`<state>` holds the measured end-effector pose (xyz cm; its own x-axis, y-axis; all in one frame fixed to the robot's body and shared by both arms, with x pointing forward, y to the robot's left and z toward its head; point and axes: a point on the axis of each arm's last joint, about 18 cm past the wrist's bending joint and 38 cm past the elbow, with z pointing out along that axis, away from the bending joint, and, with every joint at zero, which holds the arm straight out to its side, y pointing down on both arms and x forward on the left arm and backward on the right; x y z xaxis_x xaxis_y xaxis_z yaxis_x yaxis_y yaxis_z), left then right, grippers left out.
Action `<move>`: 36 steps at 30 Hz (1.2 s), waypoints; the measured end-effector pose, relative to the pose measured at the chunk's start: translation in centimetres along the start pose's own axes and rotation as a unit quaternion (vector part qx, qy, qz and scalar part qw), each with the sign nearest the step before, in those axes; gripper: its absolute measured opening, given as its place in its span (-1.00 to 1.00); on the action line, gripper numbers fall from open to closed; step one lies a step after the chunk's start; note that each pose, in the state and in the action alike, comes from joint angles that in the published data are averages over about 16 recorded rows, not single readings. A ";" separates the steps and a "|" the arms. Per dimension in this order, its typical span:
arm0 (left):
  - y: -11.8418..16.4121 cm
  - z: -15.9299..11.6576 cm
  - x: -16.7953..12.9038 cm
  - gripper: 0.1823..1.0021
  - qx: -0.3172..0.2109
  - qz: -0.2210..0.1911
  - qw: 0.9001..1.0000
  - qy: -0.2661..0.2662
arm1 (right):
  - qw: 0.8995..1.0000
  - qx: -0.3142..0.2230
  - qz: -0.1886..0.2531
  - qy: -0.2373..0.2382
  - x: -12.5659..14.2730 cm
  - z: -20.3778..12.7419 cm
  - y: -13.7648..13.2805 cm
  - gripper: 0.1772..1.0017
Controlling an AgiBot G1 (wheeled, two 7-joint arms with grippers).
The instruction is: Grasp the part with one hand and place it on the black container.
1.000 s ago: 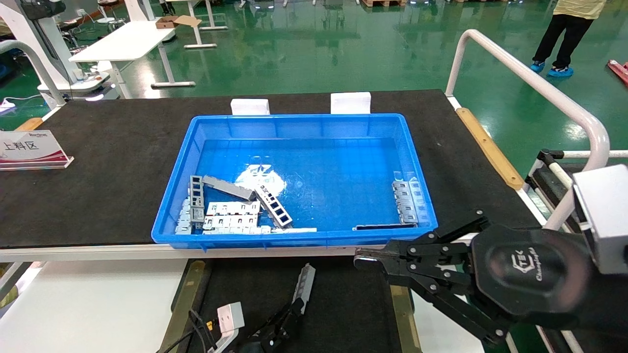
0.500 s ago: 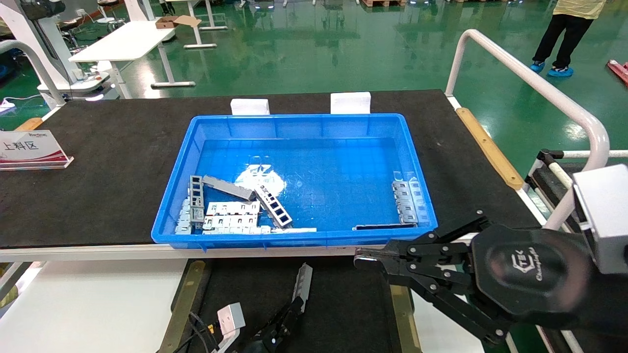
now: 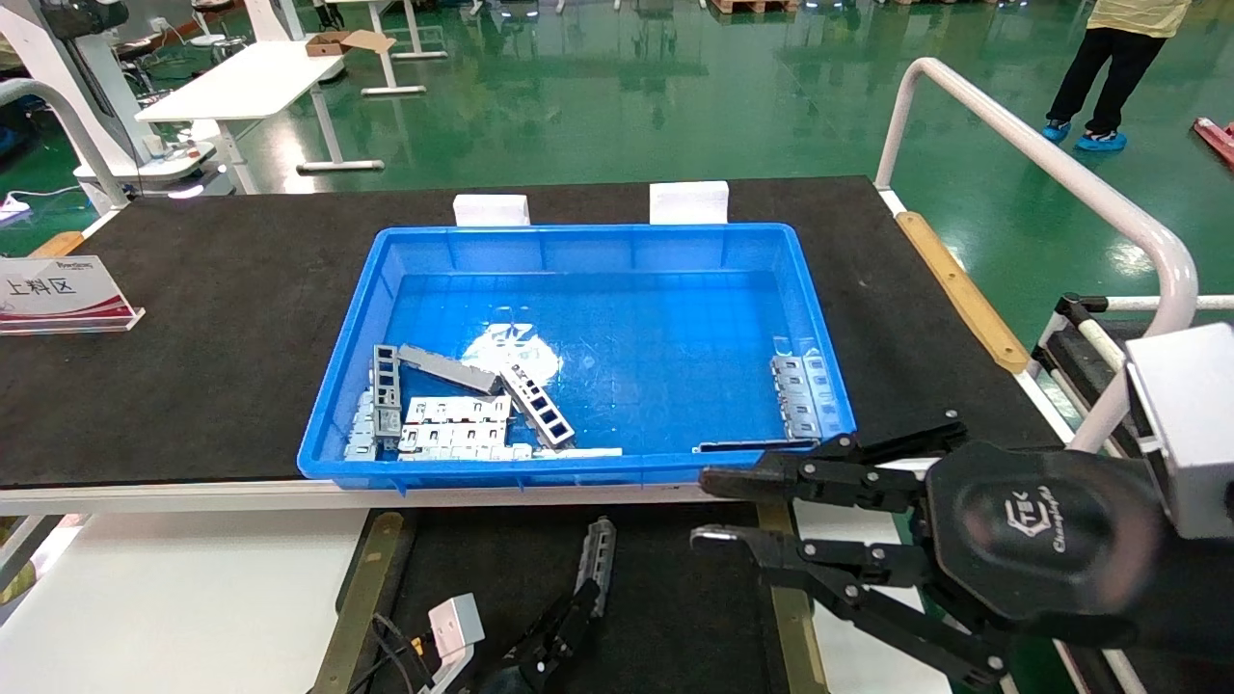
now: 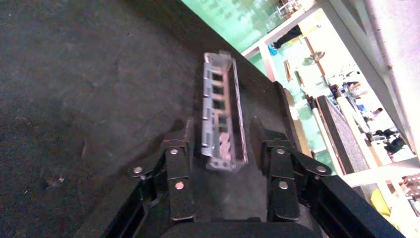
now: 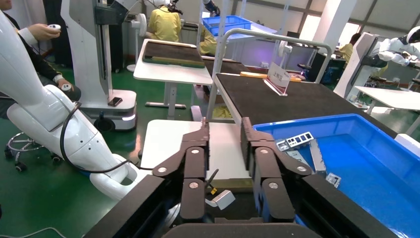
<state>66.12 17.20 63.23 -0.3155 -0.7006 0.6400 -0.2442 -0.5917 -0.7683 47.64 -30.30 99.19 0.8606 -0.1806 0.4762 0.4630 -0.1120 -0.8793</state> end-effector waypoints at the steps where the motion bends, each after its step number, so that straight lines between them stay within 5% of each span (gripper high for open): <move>1: 0.0 0.0 0.0 -0.36 0.000 0.003 1.000 0.002 | 1.000 0.000 0.000 0.000 0.0 0.0 0.0 -0.73; 21: -3.1 -2.6 -1.1 0.52 -0.006 0.146 0.986 0.083 | 1.000 0.000 0.000 0.000 0.0 0.0 0.0 0.27; 36: -5.2 -5.9 -0.6 0.96 -0.042 0.162 0.971 0.171 | 1.000 0.000 0.000 0.000 0.0 0.0 0.0 0.88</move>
<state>62.16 23.08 66.75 -0.6708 -0.6625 0.3334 -0.1505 -0.3186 -0.9359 47.64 -30.30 99.19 0.8606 -0.1806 0.4762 0.4630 -0.1120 -0.8793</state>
